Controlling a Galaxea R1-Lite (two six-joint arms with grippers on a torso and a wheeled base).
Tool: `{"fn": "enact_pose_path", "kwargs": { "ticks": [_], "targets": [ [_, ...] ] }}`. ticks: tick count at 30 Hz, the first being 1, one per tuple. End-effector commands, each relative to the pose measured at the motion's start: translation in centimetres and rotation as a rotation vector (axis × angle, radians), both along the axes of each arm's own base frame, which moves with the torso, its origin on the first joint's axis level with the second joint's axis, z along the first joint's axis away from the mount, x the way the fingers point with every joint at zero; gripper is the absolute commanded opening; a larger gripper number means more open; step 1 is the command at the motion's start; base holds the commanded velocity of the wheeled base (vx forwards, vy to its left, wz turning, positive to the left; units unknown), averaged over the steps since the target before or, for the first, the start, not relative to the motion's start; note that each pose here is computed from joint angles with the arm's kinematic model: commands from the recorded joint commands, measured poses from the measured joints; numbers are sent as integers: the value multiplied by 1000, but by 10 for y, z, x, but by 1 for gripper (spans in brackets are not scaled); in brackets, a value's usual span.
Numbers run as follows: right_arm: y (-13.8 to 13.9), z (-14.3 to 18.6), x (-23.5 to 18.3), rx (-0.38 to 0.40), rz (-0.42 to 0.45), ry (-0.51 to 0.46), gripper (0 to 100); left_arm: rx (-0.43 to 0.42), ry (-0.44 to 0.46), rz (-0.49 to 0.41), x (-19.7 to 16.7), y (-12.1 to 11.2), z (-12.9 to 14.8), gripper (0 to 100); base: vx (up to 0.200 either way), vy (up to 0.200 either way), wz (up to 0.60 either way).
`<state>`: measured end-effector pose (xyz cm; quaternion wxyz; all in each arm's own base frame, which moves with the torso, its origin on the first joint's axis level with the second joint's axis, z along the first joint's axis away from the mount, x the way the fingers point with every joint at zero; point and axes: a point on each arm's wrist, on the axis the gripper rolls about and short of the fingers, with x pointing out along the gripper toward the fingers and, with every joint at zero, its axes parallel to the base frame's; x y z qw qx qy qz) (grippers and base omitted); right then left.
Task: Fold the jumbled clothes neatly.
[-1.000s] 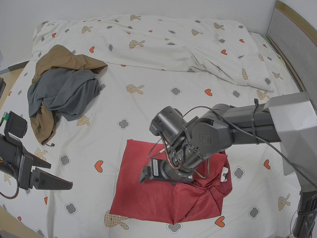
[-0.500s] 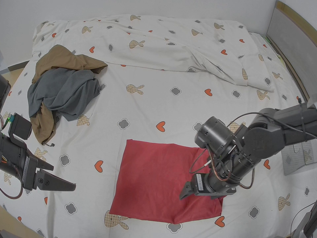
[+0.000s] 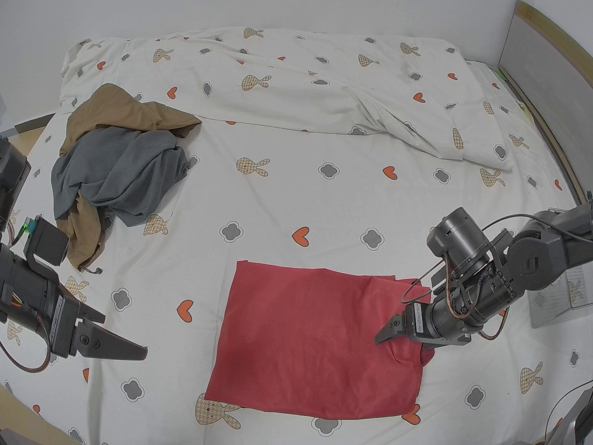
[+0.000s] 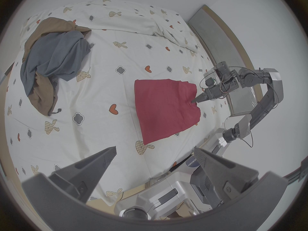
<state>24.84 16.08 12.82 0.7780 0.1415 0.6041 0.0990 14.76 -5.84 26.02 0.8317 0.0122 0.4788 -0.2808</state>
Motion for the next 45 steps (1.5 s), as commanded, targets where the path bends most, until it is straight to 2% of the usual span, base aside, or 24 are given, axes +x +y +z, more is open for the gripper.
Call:
{"fn": "enact_pose_path", "kwargs": {
  "ticks": [1, 4, 13, 21, 31, 32, 45],
  "targets": [
    [-22, -4, 0, 37, -4, -46, 100, 4, 13, -3, 3, -1, -2, 100, 0, 0, 0],
    [-22, -8, 0, 76, 8, -49, 100, 5, 14, -3, 3, -2, -2, 100, 0, 0, 0],
    [-34, -16, 8, 76, 24, -103, 100, 5, 16, -4, 3, -2, -3, 100, 0, 0, 0],
    [-27, -25, 21, 129, 32, -181, 100, 4, 18, -5, 3, -2, -3, 100, 0, 0, 0],
    [-24, -40, 31, 127, 28, -175, 100, 4, 16, -5, 3, -2, -3, 100, 0, 0, 0],
    [-24, -40, 31, 127, 28, -175, 0, 4, 16, -5, 3, -2, -3, 100, 0, 0, 0],
    [-32, -15, 30, 161, 3, -260, 0, 4, 16, -5, 3, -2, -3, 100, 0, 0, 0]
  ]
}}
